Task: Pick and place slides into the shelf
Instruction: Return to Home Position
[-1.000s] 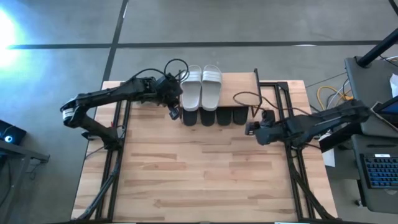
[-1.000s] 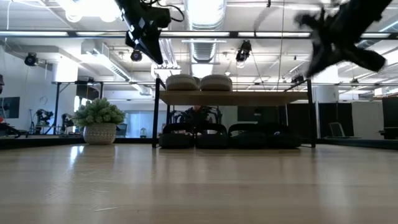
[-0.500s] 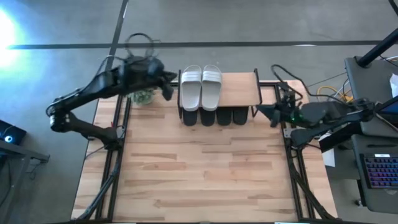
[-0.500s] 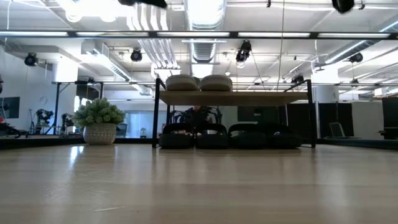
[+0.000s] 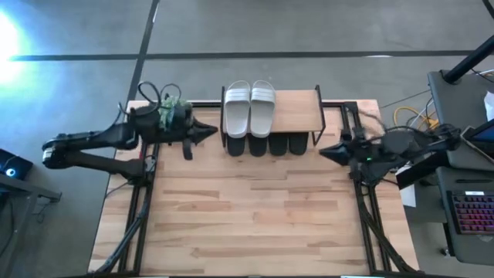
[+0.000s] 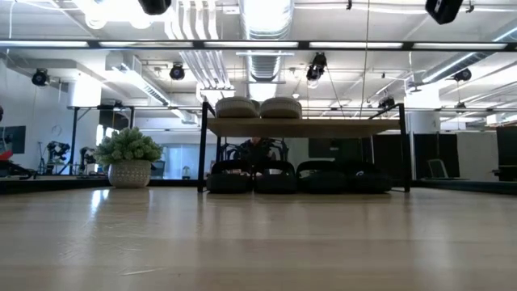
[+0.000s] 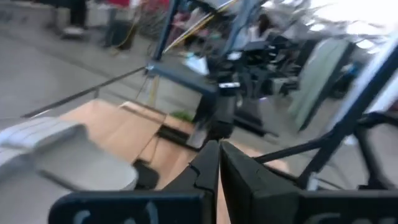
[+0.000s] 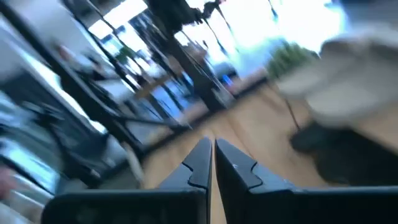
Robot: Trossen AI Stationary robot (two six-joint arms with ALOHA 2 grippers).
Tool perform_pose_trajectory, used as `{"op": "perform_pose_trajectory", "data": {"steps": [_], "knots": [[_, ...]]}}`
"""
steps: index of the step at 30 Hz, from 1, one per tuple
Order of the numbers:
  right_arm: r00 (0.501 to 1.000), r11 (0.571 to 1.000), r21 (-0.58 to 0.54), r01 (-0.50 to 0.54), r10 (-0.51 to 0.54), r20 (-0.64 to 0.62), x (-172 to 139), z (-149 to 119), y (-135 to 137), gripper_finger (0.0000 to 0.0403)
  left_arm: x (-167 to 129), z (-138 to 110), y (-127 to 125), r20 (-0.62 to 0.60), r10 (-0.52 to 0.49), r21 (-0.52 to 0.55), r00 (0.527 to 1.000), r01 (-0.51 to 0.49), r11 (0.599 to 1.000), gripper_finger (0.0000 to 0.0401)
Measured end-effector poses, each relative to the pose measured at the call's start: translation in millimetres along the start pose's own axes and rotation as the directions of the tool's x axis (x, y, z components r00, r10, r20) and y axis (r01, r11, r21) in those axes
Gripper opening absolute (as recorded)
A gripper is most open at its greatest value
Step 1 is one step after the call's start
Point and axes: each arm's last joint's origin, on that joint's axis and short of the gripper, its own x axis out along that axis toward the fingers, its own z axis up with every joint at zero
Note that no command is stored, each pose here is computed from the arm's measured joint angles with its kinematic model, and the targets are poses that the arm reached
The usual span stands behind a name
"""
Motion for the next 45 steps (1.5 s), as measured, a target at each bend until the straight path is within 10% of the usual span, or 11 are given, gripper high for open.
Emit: {"op": "perform_pose_trajectory", "data": {"steps": [13, 19, 24, 30, 45], "knots": [[0.963, 0.959, -0.164, -0.231, 0.250, 0.104, -56, -29, -45, 0.0013, -13, -82, 26, 0.062, -0.138, 0.053, 0.989, 0.134, 0.990, 0.0000], [0.991, 0.977, 0.205, -0.061, 0.034, 0.133, -64, -41, -66, 0.0013, -33, -108, 40, 0.047, -0.013, 0.078, 0.999, 0.009, 0.997, 0.0000], [0.966, 0.977, -0.022, -0.213, 0.213, 0.143, -65, -36, -57, 0.0013, -52, -114, 41, 0.057, -0.045, 0.120, 0.997, 0.038, 0.992, 0.0000], [0.962, 0.967, -0.111, -0.231, 0.244, 0.121, -71, -42, -63, 0.0013, -84, -96, 37, 0.237, -0.085, 0.242, 0.968, 0.026, 0.970, 0.0000], [0.959, 0.876, -0.447, -0.179, 0.258, 0.121, -53, -60, -65, 0.0013, -104, -140, 55, 0.191, -0.027, 0.213, 0.981, -0.014, 0.977, 0.0000]]}}
